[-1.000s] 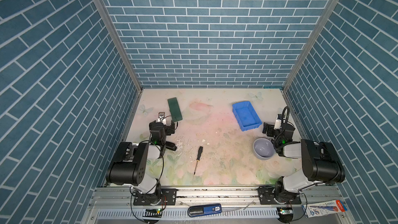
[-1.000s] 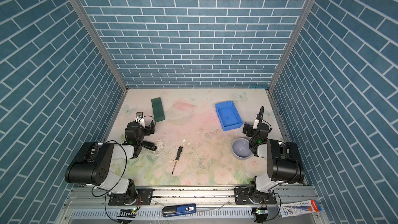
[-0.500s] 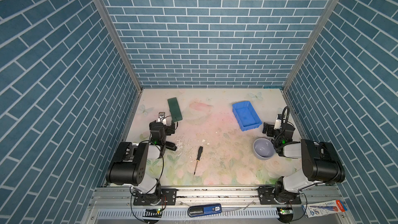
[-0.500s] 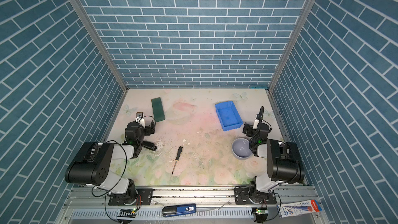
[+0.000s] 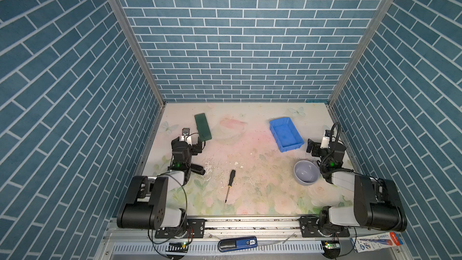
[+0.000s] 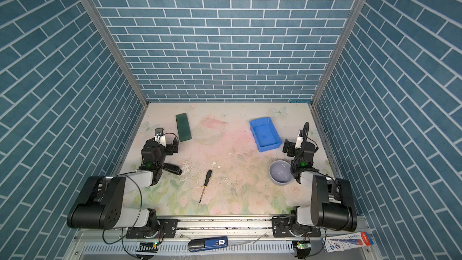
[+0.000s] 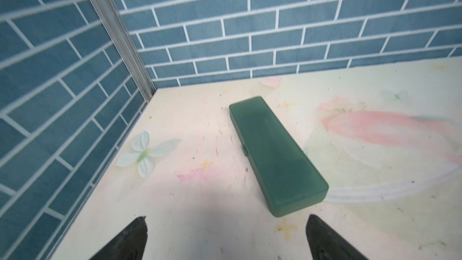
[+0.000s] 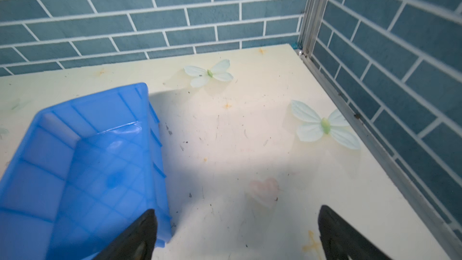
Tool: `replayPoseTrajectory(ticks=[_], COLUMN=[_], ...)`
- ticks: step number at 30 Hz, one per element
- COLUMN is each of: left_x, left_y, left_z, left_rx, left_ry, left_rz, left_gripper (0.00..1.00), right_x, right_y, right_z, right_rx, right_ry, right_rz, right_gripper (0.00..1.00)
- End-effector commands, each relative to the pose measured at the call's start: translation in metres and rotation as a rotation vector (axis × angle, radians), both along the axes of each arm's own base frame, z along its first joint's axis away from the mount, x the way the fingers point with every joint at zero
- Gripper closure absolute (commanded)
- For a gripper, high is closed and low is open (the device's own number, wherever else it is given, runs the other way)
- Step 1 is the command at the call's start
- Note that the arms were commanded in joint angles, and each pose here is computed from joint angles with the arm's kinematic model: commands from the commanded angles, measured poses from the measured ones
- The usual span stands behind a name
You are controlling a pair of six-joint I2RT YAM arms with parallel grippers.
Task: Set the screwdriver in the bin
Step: 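Move the left gripper over the screwdriver while the right gripper rises toward the bin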
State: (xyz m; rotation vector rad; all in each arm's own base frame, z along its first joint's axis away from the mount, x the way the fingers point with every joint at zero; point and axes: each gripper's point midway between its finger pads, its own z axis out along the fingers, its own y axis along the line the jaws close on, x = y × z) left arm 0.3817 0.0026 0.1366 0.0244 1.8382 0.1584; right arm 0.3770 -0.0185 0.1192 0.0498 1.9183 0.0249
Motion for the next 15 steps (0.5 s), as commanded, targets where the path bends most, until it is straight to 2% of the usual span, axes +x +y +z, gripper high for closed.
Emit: replayPoseTrajectory(ticks=[1,6,11,15], left_x=[-0.010,-0.024,-0.046,-0.065], left_y=[-0.001,-0.016,-0.057,-0.086], left_z=[0.005,0.024,0.036,0.039], left_rx=[0.013,0.014,0.033,0.009], left_ry=[0.061,0.156,0.236,0.310], left_rz=[0.005,-0.011,-0.127,-0.197], left_gripper=[0.00,0.00,0.00,0.00], right_x=[-0.002,-0.014,-0.031,-0.046], right_y=[0.004,0.016,0.033,0.054], right_z=[0.022,0.044,0.057,0.071], right_rx=[-0.033,-0.049,-0.062,-0.057], right_ry=[-0.013,-0.010,0.058,0.042], right_rz=[0.029,0.089,0.141,0.204], right_gripper=[0.01,0.01,0.01,0.01])
